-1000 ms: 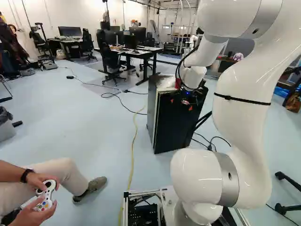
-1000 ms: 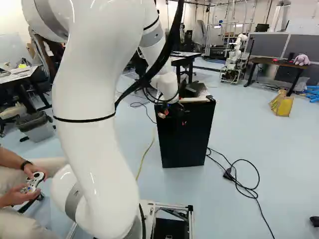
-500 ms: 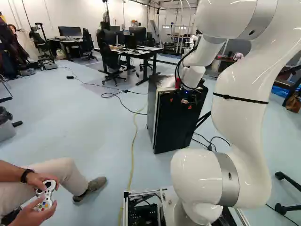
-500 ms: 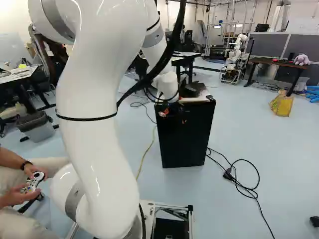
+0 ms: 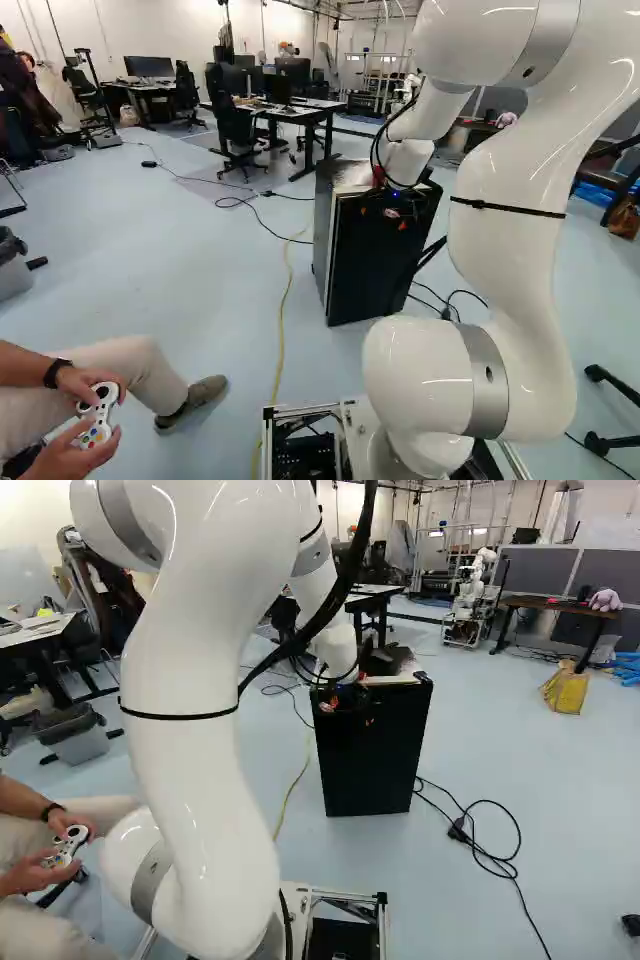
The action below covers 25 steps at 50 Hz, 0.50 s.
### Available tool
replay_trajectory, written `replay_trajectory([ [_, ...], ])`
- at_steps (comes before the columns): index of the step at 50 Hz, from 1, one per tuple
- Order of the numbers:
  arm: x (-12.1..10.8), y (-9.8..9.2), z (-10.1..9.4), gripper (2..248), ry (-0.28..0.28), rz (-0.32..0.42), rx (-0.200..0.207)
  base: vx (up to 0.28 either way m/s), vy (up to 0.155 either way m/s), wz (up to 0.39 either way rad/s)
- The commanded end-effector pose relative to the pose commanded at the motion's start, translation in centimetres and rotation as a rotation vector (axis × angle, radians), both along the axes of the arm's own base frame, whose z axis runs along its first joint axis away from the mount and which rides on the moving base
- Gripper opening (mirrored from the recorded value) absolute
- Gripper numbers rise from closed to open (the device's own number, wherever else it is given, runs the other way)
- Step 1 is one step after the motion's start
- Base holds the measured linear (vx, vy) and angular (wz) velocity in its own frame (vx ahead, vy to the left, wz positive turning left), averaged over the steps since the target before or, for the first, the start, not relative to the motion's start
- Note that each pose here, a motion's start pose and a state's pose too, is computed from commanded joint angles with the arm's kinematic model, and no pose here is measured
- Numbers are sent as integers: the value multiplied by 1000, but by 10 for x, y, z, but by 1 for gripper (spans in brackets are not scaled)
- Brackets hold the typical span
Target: Grab a drink from the fridge
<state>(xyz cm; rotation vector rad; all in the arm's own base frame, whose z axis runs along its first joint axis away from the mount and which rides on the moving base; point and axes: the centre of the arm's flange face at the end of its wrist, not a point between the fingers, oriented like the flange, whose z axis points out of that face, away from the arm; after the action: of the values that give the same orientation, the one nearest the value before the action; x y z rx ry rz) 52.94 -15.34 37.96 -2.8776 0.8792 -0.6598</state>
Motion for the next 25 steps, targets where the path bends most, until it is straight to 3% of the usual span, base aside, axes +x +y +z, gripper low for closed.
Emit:
replay_trajectory([
  [25, 11, 0, 0, 247, -7, 6, -2, 0, 0, 0],
])
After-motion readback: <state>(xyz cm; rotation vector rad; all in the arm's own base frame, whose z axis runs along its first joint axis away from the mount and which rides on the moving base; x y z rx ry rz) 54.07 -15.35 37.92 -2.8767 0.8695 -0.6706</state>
